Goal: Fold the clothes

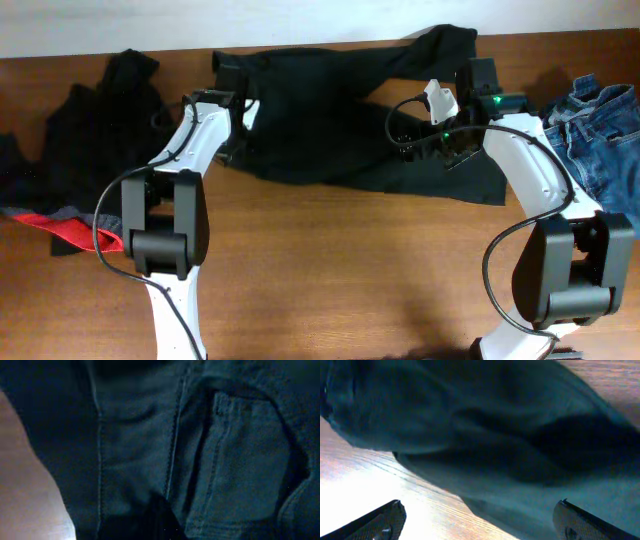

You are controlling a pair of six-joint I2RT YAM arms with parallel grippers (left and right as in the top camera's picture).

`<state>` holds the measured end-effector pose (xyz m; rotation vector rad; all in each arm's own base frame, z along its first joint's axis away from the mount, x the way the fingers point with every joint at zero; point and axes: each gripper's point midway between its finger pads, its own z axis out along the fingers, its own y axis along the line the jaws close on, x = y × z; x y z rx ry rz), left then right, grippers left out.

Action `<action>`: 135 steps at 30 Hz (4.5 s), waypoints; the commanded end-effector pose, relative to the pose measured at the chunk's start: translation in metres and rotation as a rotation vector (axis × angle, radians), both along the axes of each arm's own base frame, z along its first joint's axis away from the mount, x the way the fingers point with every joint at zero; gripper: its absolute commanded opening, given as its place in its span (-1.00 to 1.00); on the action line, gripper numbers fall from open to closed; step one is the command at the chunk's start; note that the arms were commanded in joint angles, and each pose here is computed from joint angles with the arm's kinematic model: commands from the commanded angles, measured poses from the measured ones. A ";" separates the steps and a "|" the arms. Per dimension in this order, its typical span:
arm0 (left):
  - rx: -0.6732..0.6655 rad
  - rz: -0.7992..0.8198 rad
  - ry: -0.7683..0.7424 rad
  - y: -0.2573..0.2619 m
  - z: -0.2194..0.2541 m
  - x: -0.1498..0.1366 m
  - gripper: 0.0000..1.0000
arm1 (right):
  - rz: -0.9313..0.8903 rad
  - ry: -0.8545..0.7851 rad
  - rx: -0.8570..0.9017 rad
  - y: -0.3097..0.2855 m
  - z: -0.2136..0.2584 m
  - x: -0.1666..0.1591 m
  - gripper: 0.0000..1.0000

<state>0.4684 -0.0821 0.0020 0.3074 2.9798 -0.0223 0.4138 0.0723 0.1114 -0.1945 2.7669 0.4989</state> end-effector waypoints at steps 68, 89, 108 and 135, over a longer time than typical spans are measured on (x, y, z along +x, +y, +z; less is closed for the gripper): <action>0.001 0.298 0.130 -0.002 -0.054 -0.116 -0.99 | -0.439 0.388 -0.194 -0.093 -0.127 -0.062 -0.92; 0.083 0.316 0.568 0.009 -0.062 -0.246 -0.99 | -0.393 0.762 -0.167 -0.071 -0.111 -0.149 -0.92; 0.158 0.238 0.512 -0.011 -0.025 -0.258 -0.99 | -0.386 0.700 -0.161 -0.070 -0.058 -0.161 -0.92; -0.118 0.267 -0.292 -0.016 0.120 -0.086 0.43 | -0.385 -0.431 -0.003 -0.084 0.059 0.083 -0.07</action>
